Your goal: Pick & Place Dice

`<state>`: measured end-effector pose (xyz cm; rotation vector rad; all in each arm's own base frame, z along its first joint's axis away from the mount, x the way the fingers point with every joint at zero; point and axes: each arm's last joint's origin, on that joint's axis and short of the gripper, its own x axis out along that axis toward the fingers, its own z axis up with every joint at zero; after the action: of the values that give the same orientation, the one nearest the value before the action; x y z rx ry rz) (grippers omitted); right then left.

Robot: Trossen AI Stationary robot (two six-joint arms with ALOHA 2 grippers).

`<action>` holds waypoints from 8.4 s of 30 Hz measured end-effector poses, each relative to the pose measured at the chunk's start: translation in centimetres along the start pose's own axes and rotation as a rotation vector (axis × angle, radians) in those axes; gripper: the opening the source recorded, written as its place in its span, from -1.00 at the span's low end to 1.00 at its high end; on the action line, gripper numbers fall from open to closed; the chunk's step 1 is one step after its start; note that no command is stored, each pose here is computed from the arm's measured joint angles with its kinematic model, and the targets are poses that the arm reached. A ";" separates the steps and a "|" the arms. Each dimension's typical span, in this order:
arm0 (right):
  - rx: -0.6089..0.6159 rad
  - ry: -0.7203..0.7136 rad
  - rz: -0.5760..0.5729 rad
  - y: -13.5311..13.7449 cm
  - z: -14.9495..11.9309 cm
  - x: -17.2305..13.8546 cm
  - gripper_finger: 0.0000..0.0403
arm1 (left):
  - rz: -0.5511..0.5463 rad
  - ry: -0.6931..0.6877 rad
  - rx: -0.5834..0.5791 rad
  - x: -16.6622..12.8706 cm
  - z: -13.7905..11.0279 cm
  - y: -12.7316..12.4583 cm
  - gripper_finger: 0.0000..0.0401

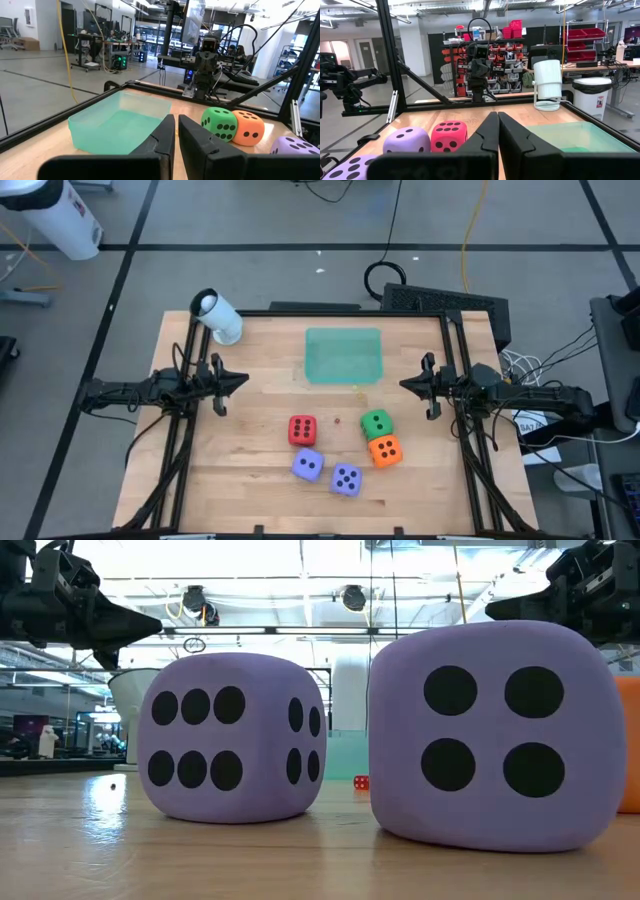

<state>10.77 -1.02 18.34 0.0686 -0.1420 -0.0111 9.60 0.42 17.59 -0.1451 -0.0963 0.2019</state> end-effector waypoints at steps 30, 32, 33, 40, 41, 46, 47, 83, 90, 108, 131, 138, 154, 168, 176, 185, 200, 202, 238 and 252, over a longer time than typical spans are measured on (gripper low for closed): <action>0.000 0.000 0.000 0.0 0.0 0.0 -1.00 | 0.000 0.000 0.000 0.0 0.0 0.0 -0.85; 0.000 0.000 0.000 0.0 0.0 0.0 -1.00 | 0.000 0.000 0.000 0.0 0.0 0.0 -0.85; 0.000 0.000 0.000 0.0 0.0 0.0 -1.00 | 0.000 0.000 0.000 0.0 0.0 0.0 -0.85; 0.000 0.000 0.000 0.0 0.0 0.0 -1.00 | 0.000 0.000 0.000 0.0 0.0 0.0 -0.85; 0.000 0.000 0.000 0.0 0.0 0.0 -1.00 | 0.000 0.000 0.000 0.0 0.0 0.0 -0.85; 0.000 0.000 0.000 0.0 0.0 0.0 -1.00 | 0.000 0.000 0.000 0.0 0.0 0.0 -0.85; 0.000 0.000 0.000 0.0 0.0 0.0 -1.00 | 0.000 0.000 0.000 0.0 0.0 0.0 -0.85; -0.003 -0.001 -0.009 0.0 0.0 0.0 -1.00 | -0.005 -0.013 -0.003 0.0 0.1 0.0 -0.85; -0.131 -0.036 -0.026 0.0 0.3 0.0 -1.00 | 0.027 -0.037 0.091 0.0 0.4 0.0 -0.85; -0.275 -0.225 -0.036 0.1 2.1 -0.2 -1.00 | 0.111 -0.074 0.108 -0.1 1.0 0.2 -0.85; -0.183 -0.254 -0.034 0.2 2.5 1.1 -1.00 | 0.161 -0.062 0.244 -0.1 1.0 0.3 -0.85; -0.196 -0.100 -0.147 0.7 5.2 5.9 -0.96 | 0.167 -0.056 0.305 -0.1 1.0 0.3 -0.85; -0.093 0.718 -0.293 9.9 16.1 17.2 -0.27 | 0.251 -0.041 0.406 -0.1 1.0 0.6 -0.85; 0.382 1.420 -0.740 15.0 12.6 17.5 -0.36 | 0.246 -0.068 0.412 -0.1 1.3 0.5 -0.85; 0.434 1.472 -0.824 15.6 9.7 16.7 -0.47 | 0.242 -0.066 0.365 -0.1 1.2 0.5 -0.85; 0.523 1.502 -0.887 14.6 6.6 16.8 -0.33 | 0.242 -0.066 0.364 -0.1 1.2 0.5 -0.85; 0.587 1.479 -0.859 14.3 4.6 17.2 0.91 | 0.243 -0.068 0.381 -0.1 1.3 0.5 -0.85; 0.597 1.468 -0.848 14.4 4.3 17.3 0.89 | 0.243 -0.068 0.381 -0.1 1.3 0.5 -0.85; 0.549 1.684 -0.651 13.2 -3.6 14.0 0.97 | 0.243 -0.059 0.385 -0.1 1.2 0.5 -0.85; 0.517 1.588 -0.408 13.1 -0.6 13.3 0.96 | 0.243 -0.057 0.387 -0.1 1.1 0.5 -0.85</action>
<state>24.14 11.87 20.55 0.5945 1.4661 -0.3193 9.28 1.07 18.61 0.2360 -0.0942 0.4625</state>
